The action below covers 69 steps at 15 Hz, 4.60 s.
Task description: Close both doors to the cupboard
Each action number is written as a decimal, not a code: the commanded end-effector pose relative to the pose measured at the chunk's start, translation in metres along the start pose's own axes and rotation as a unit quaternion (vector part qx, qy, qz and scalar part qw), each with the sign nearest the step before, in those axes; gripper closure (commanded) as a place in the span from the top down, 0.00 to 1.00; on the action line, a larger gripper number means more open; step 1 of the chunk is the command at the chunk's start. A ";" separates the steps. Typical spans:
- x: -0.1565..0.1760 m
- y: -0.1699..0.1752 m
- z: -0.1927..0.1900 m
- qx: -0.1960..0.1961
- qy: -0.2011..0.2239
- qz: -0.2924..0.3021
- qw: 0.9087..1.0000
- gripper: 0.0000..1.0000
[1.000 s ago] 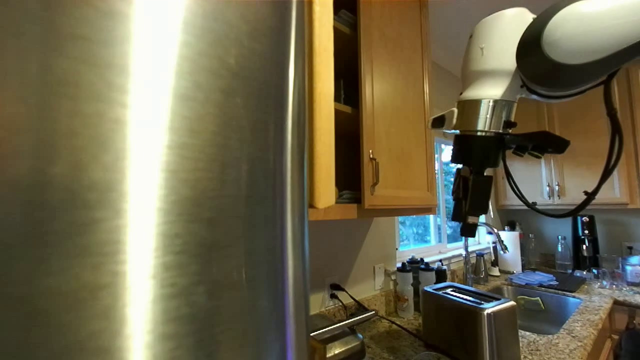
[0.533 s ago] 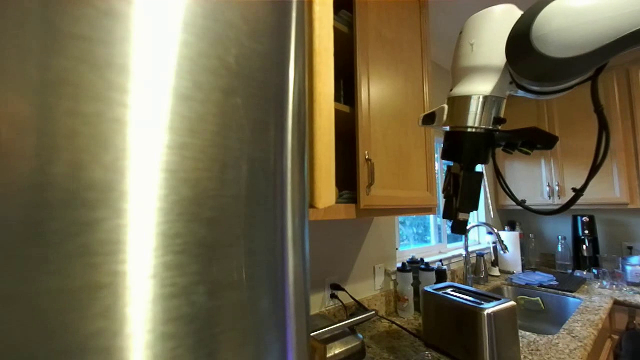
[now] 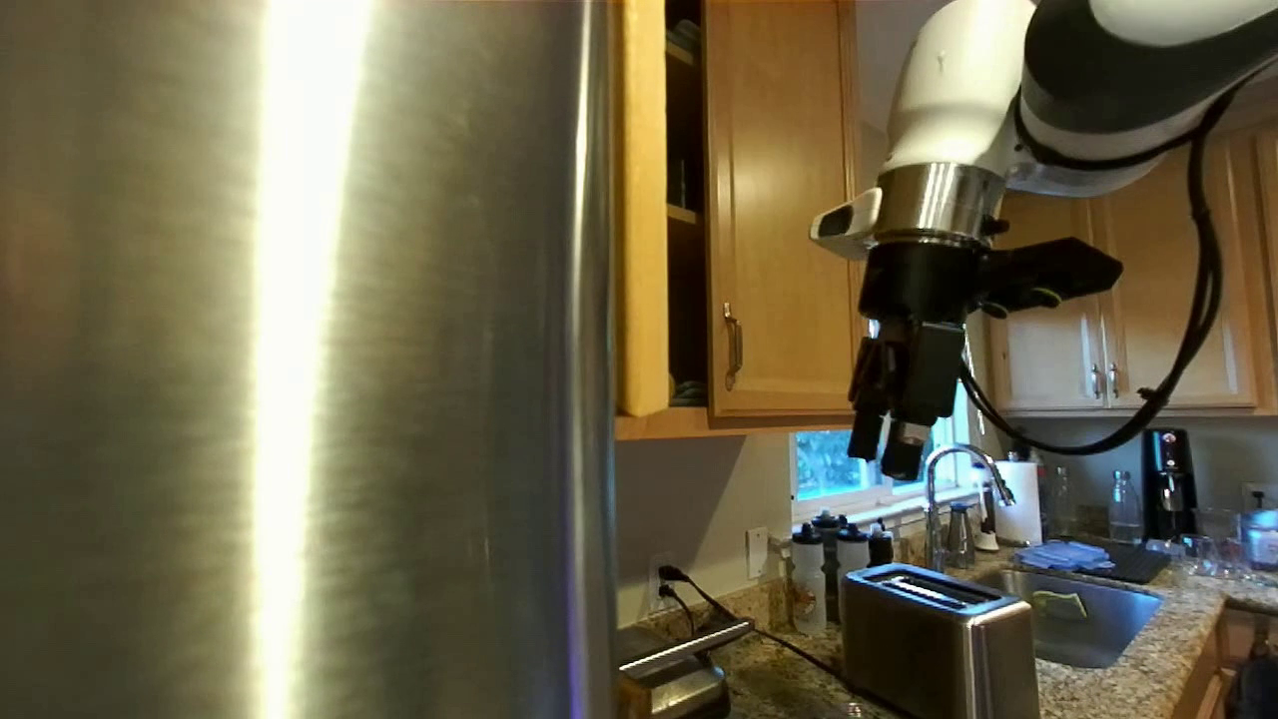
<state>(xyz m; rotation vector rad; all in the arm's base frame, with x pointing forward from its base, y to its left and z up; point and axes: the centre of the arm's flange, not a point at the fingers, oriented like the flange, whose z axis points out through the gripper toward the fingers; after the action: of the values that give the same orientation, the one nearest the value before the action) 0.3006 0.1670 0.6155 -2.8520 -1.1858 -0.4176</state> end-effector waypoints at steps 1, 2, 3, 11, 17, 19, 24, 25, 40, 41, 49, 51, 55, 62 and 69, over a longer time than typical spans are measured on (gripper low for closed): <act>0.034 -0.045 0.000 0.057 0.047 -0.027 0.997 1.00; 0.041 -0.056 0.001 0.072 0.060 -0.032 0.995 1.00; 0.052 -0.067 0.001 0.085 0.067 -0.038 0.993 1.00; 0.096 -0.141 -0.014 0.151 0.065 -0.122 0.979 1.00; 0.113 -0.172 -0.020 0.203 0.075 -0.150 0.965 1.00; 0.117 -0.176 -0.021 0.219 0.079 -0.155 0.960 1.00; 0.128 -0.183 -0.026 0.237 0.096 -0.165 0.953 1.00; 0.129 -0.184 -0.027 0.233 0.105 -0.162 0.953 1.00; 0.134 -0.174 -0.023 0.164 0.208 -0.101 0.959 1.00; 0.130 -0.167 -0.023 0.152 0.217 -0.084 0.961 1.00; 0.102 -0.126 -0.030 0.127 0.216 -0.015 0.968 1.00; 0.093 -0.113 -0.032 0.121 0.214 -0.003 0.969 1.00; 0.075 -0.083 -0.039 0.111 0.207 0.015 0.972 1.00; 0.039 -0.014 -0.047 0.101 0.163 0.068 0.979 1.00; 0.004 0.063 -0.052 0.053 0.145 0.157 0.976 1.00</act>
<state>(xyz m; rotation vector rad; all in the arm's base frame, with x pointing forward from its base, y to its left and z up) 0.2953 0.1348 0.6684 -2.6253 -0.8403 -0.5978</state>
